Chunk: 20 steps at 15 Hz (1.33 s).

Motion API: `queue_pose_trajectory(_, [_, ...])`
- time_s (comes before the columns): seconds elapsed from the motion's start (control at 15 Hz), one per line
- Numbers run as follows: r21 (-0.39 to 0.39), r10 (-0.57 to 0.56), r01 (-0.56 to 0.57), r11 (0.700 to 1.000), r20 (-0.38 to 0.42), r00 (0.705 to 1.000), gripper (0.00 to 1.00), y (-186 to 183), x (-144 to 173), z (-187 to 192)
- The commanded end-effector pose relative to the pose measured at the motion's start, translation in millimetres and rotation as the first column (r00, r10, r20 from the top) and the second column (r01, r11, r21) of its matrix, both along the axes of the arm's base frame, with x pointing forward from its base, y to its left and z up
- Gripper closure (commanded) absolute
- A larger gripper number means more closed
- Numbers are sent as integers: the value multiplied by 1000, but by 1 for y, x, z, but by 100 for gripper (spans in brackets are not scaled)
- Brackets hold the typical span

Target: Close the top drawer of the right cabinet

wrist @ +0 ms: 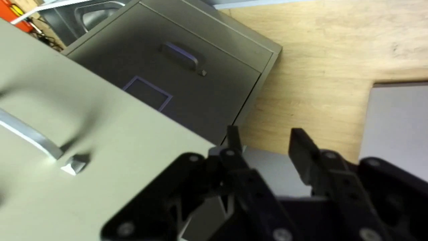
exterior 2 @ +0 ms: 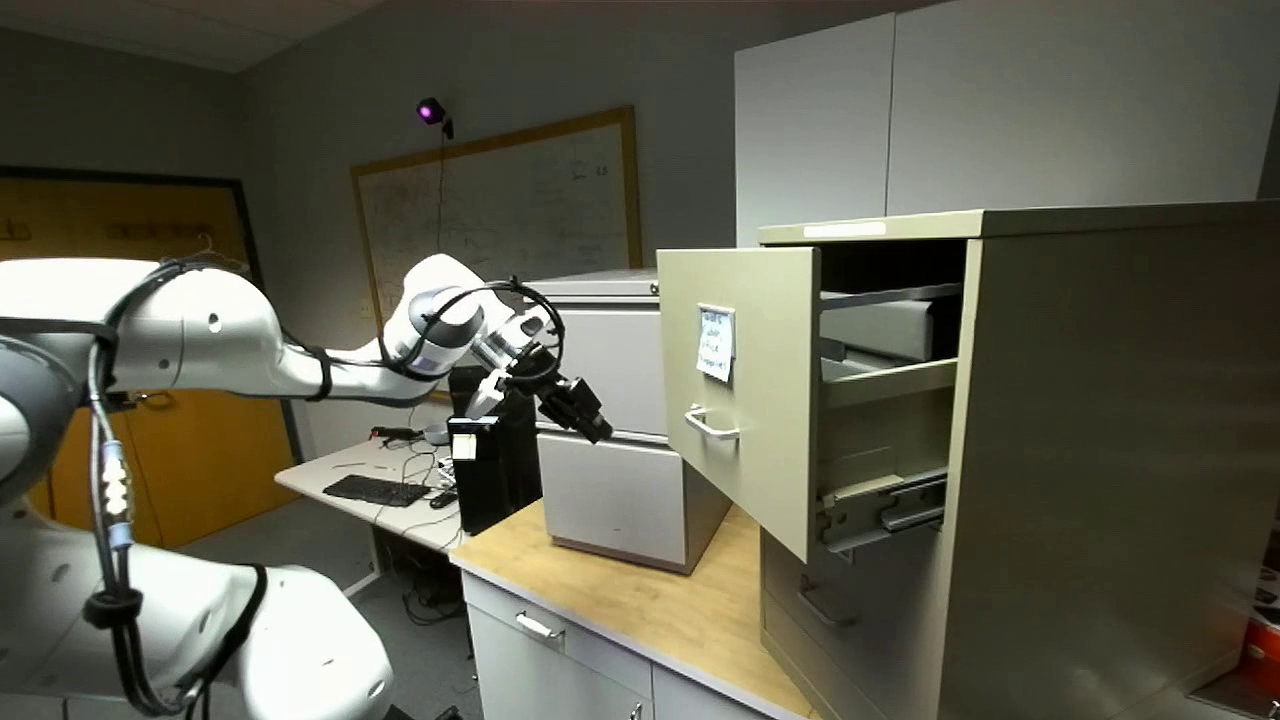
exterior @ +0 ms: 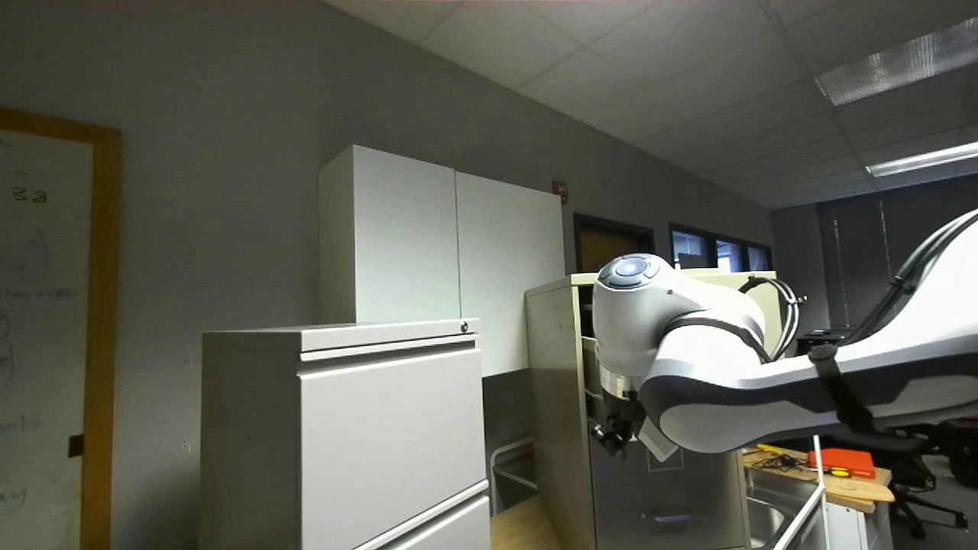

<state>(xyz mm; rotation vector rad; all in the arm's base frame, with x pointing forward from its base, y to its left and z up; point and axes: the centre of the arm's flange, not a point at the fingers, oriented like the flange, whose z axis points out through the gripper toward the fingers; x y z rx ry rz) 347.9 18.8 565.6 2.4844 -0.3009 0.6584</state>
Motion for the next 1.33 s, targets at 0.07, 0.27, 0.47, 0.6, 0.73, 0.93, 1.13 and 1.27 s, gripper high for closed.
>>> queue_pose_trajectory(0.07, [-122, -116, 138, 983, 174, 978, 94, -15, -12, 11])
queue_pose_trajectory(0.27, [-164, -167, 220, 961, 287, 943, 100, -37, -10, 21])
queue_pose_trajectory(0.47, [-184, -169, 255, 949, 384, 908, 100, -59, -6, 34])
queue_pose_trajectory(0.6, [-183, -159, 260, 948, 435, 886, 100, -70, -5, 42])
queue_pose_trajectory(0.73, [-183, -144, 259, 948, 479, 866, 100, -79, -4, 48])
queue_pose_trajectory(0.93, [-183, -110, 243, 953, 536, 837, 100, -89, 3, 56])
queue_pose_trajectory(1.13, [-148, -104, 221, 964, 556, 825, 100, -105, 19, 63])
queue_pose_trajectory(1.27, [-121, -111, 214, 969, 560, 821, 100, -115, 27, 63])
